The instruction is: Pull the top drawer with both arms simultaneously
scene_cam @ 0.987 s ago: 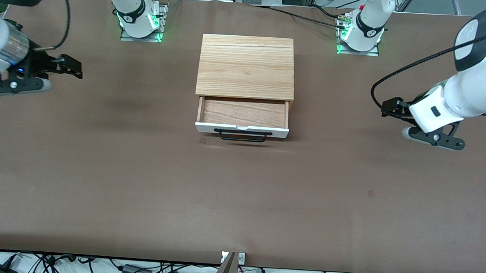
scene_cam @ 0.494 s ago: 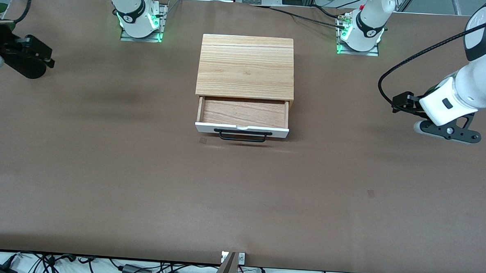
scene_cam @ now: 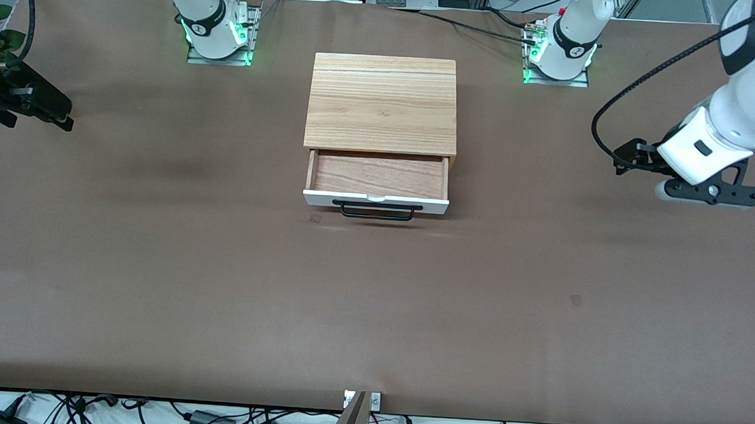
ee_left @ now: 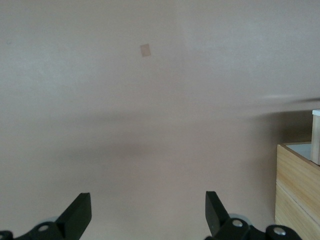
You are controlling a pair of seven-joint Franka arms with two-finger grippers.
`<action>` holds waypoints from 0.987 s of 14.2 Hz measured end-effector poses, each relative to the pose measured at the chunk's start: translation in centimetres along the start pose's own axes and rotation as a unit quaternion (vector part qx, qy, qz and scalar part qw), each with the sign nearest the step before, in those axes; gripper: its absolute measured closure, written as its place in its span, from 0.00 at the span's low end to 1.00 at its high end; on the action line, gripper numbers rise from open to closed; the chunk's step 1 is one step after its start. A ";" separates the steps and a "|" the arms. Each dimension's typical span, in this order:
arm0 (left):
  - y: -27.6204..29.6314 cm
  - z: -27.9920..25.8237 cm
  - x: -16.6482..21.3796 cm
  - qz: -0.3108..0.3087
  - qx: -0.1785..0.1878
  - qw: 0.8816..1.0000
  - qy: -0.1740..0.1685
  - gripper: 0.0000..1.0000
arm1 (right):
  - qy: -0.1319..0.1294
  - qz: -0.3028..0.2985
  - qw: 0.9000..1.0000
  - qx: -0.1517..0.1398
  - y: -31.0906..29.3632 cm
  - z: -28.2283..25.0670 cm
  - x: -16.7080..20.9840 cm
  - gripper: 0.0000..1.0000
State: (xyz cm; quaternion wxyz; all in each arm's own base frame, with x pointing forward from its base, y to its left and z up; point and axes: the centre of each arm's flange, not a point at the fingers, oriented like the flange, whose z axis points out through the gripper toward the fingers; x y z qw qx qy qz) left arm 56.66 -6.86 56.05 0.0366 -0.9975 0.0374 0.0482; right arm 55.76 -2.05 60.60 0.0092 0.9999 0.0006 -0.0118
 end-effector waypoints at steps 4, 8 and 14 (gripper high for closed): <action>0.1 -0.1 -1.1 -0.052 0.003 0.999 0.008 0.00 | -0.004 -0.001 1.000 0.000 -0.2 0.0 -0.1 0.00; 0.4 -0.2 -1.1 -0.073 -0.007 0.997 0.011 0.00 | -0.004 0.000 1.000 0.001 -0.2 -0.1 -0.1 0.00; 0.5 -0.2 -1.1 -0.038 -0.011 0.999 0.010 0.00 | -0.005 0.007 1.000 0.001 -0.8 -0.1 -0.1 0.00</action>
